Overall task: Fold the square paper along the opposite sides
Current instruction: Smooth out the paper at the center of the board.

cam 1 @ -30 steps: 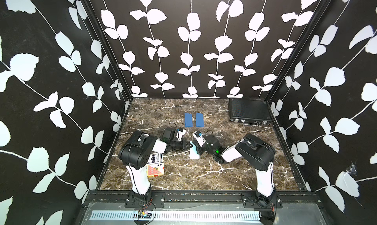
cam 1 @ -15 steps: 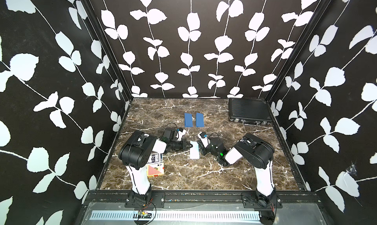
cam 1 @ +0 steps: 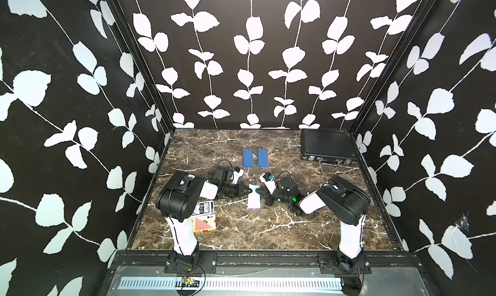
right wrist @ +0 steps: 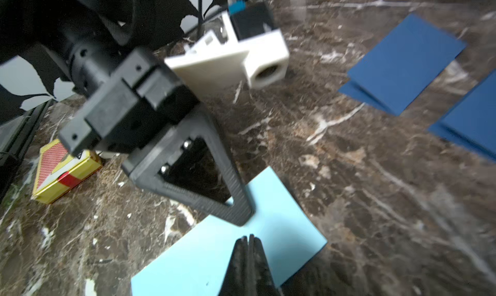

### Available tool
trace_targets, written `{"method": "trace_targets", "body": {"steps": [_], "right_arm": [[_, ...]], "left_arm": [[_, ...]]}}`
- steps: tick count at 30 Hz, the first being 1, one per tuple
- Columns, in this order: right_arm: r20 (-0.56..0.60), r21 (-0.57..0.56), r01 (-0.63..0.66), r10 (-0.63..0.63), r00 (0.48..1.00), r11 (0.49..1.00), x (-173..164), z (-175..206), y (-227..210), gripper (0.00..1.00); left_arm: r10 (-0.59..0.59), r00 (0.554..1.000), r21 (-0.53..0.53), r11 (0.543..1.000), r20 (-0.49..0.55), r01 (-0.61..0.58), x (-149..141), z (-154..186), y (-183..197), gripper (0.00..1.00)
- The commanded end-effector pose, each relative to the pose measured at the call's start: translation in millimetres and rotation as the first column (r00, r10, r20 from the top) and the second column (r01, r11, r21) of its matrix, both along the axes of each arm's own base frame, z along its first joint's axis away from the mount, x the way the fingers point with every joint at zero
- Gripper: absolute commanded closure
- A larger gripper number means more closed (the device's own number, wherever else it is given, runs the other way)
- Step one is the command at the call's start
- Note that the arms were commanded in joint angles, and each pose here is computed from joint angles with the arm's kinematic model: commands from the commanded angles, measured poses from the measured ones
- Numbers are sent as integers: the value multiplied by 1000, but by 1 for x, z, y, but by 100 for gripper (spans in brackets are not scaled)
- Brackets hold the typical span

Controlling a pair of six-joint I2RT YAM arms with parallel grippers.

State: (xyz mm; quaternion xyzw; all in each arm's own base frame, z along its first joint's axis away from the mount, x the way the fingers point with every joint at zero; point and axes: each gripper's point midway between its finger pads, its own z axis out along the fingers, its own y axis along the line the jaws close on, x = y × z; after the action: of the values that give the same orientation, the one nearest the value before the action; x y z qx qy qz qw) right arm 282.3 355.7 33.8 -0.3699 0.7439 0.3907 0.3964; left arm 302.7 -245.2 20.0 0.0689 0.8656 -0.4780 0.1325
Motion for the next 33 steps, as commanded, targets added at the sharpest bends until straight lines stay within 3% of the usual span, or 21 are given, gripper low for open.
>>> {"method": "trace_targets", "body": {"steps": [1,7,16,29,33], "right_arm": [[-102,22,-50,52,993,998,-19,-15,6,100],[-134,-109,-63,48,990,992,-47,-45,-8,100],[-151,-168,-63,37,988,984,-68,-56,-22,100],[-102,-260,-113,89,991,959,-105,-58,-26,100],[-35,-182,-120,116,993,976,-100,-25,-18,100]], "left_arm": [[68,989,173,984,-129,-45,-19,-55,33,100],[83,987,177,983,-135,-58,-15,-57,38,100],[96,985,176,982,-141,-70,-15,-58,41,100],[97,987,172,982,-125,-75,-14,-55,42,100],[95,988,163,984,-123,-75,-14,-53,41,100]]}}
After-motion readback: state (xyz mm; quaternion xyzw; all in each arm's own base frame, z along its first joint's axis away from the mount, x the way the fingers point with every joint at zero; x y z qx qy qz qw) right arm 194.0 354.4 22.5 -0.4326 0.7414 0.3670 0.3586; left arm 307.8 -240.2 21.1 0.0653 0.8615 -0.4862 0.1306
